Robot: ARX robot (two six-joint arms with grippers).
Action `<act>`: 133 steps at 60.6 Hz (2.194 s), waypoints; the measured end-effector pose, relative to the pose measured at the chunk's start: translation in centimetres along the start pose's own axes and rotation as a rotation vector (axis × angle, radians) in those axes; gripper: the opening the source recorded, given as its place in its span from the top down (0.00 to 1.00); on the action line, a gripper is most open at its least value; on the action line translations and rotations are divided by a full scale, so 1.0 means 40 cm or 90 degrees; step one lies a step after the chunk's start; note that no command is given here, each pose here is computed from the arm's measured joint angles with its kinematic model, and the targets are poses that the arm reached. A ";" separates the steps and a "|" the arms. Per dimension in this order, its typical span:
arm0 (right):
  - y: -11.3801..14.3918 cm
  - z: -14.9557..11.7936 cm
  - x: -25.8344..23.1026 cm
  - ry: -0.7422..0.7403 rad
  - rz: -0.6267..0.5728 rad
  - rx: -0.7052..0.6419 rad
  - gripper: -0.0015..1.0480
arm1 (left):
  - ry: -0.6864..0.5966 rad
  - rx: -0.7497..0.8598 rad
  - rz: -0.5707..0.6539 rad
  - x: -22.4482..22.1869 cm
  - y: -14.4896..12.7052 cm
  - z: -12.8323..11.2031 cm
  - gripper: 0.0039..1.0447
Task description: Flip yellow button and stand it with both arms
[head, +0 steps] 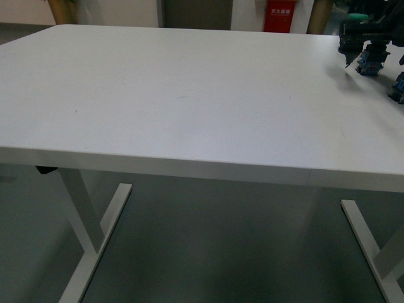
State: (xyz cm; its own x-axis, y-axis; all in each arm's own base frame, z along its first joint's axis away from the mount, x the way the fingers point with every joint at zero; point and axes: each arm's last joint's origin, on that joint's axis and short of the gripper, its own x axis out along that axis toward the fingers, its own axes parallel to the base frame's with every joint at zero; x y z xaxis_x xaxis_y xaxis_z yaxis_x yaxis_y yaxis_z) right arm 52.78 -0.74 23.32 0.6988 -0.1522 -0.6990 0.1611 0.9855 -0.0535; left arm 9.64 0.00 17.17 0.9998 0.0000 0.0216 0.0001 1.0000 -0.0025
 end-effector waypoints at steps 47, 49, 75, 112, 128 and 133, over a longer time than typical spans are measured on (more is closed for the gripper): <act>-0.031 0.065 -0.146 -0.057 0.033 -0.012 0.07 | 0.000 0.000 0.000 0.000 0.000 0.000 0.06; -0.037 0.068 -0.168 -0.069 0.038 -0.012 0.07 | 0.000 0.000 0.000 0.000 0.000 0.000 0.06; -0.157 -0.085 -0.536 -0.218 0.156 0.031 0.07 | 0.000 0.000 0.000 0.000 0.000 0.000 0.06; -0.143 -0.698 -0.680 -0.483 0.108 -0.003 0.90 | 0.000 0.000 0.000 0.000 0.000 0.000 0.06; -0.142 -0.755 -0.659 -0.490 0.110 -0.007 0.97 | 0.000 0.000 0.000 0.000 0.000 0.000 0.06; -0.142 -0.768 -0.653 -0.490 0.110 -0.007 0.97 | 0.000 0.000 0.000 0.000 0.000 0.000 0.06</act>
State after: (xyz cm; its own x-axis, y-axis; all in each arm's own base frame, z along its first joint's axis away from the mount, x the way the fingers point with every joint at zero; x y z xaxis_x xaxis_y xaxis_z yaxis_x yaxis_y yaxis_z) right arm 12.20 -0.04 19.97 1.0000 -0.0027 -0.0082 0.0027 1.0000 0.0013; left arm 9.64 0.00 17.17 0.9998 0.0000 0.0216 0.0001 1.0000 -0.0025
